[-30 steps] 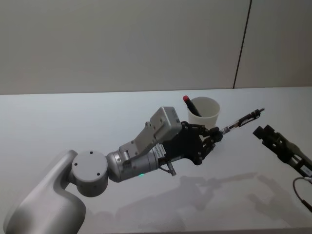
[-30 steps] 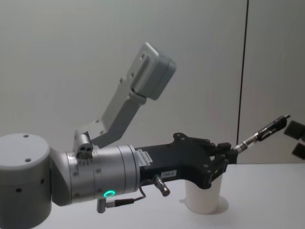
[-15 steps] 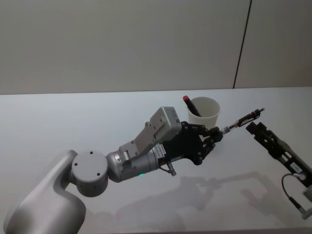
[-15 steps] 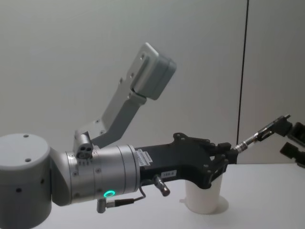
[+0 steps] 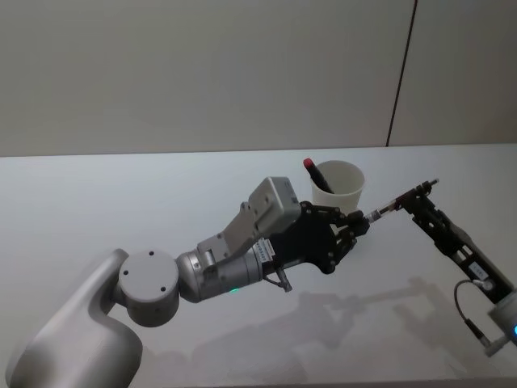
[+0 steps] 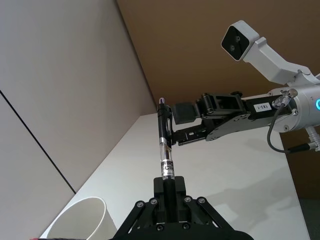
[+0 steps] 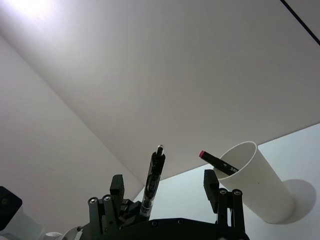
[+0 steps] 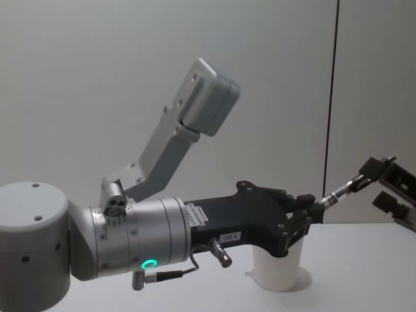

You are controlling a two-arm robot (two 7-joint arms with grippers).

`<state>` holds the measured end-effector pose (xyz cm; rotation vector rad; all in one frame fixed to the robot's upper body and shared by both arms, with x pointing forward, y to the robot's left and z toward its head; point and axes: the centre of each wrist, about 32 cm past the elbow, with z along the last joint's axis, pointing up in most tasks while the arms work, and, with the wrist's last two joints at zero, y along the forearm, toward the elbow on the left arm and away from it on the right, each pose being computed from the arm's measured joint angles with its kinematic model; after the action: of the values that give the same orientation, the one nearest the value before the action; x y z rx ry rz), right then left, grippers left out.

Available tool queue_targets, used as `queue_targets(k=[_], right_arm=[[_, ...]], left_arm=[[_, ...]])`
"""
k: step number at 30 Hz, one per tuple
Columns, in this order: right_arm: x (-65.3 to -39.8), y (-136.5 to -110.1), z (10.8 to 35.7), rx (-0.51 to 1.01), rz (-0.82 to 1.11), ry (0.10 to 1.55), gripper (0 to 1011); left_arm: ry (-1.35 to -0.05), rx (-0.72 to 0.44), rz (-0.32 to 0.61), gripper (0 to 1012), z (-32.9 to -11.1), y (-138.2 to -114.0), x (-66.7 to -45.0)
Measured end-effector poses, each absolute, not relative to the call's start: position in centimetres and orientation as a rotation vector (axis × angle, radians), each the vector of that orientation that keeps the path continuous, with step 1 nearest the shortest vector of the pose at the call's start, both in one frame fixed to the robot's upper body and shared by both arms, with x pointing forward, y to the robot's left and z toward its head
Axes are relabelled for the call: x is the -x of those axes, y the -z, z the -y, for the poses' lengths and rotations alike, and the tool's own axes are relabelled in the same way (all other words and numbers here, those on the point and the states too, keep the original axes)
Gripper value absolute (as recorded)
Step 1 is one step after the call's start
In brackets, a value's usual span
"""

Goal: Place the pen into the pen holder.

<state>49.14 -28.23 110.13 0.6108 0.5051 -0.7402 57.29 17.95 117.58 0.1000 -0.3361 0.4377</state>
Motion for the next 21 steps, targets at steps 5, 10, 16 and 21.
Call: queue_targets(k=[5, 10, 16, 21], right_arm=[[-49.4, -110.1, 27.9, -0.620, -0.501, 0.742, 1002], [-49.6, -110.0, 27.5, -0.626, -0.493, 0.742, 1000], [-49.8, -109.9, 27.2, -0.632, -0.479, 0.739, 865], [-50.0, -109.9, 27.0, -0.636, -0.466, 0.736, 733]], left_arm=[[-0.438, -0.100, 0.336, 132, -17.9, -117.6, -57.3], [-0.438, -0.100, 0.336, 132, -17.9, -117.6, -57.3], [-0.438, -0.100, 0.336, 132, -17.9, -117.6, -57.3], [-0.438, -0.100, 0.336, 132, -17.9, -117.6, -57.3]])
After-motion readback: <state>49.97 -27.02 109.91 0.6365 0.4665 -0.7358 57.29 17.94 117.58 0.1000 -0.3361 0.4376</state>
